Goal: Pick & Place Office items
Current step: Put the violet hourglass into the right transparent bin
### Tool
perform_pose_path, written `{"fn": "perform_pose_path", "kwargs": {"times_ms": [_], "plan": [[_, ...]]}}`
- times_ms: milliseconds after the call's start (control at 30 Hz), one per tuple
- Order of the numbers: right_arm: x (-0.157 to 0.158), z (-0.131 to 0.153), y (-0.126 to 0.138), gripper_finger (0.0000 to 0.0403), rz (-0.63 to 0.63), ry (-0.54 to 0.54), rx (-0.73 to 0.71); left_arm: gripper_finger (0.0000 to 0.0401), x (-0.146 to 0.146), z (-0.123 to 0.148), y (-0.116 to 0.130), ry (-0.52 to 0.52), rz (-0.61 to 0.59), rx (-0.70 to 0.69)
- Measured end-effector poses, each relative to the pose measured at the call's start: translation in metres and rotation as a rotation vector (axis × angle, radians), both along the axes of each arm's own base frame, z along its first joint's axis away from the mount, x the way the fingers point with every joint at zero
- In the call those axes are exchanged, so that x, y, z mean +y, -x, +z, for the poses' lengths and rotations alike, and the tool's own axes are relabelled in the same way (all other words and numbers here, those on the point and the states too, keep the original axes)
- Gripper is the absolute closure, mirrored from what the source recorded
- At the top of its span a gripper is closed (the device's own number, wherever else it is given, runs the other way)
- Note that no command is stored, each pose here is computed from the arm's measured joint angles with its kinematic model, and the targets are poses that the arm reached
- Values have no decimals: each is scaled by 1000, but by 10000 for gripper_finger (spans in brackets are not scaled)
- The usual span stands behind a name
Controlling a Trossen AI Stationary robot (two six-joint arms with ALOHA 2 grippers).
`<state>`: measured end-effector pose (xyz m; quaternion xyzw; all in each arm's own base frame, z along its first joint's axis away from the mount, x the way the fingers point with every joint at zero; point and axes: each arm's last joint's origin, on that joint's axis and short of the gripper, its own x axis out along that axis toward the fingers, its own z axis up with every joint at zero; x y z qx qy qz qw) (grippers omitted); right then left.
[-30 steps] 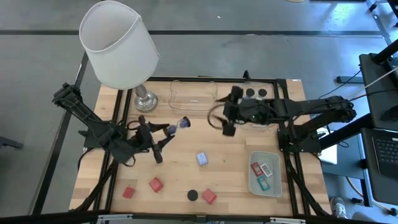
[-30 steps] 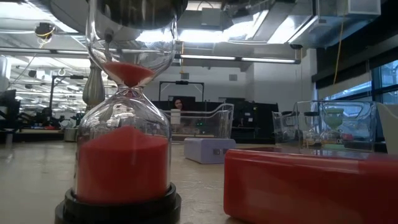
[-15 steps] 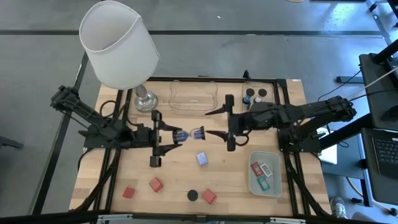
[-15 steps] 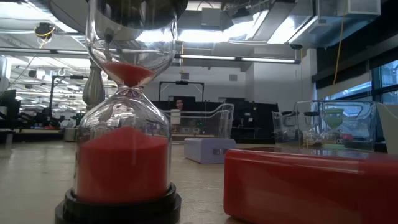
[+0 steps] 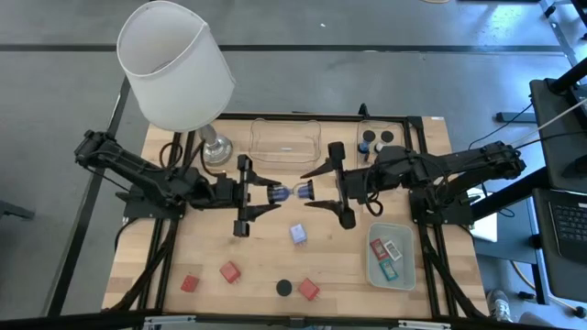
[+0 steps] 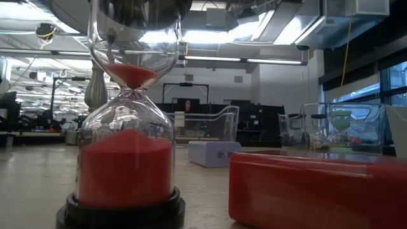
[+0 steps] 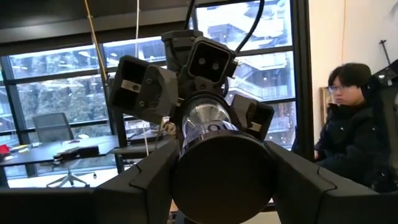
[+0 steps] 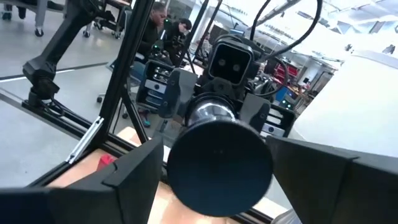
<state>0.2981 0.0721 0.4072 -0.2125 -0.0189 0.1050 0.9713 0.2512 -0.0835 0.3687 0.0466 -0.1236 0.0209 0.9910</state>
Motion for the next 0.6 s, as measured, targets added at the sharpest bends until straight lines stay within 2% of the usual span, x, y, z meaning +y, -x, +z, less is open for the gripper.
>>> {"fn": "perform_pose_path", "kwargs": {"times_ms": [233,500,600], "plan": [[0,0,0,125,0,-49,11,194,2,0,-1,3,-30,-6],[0,0,0,186,2,-81,18,194,2,2,-1,8,-30,-19],[0,0,0,190,2,-82,18,194,2,2,-1,8,-30,-19]]}}
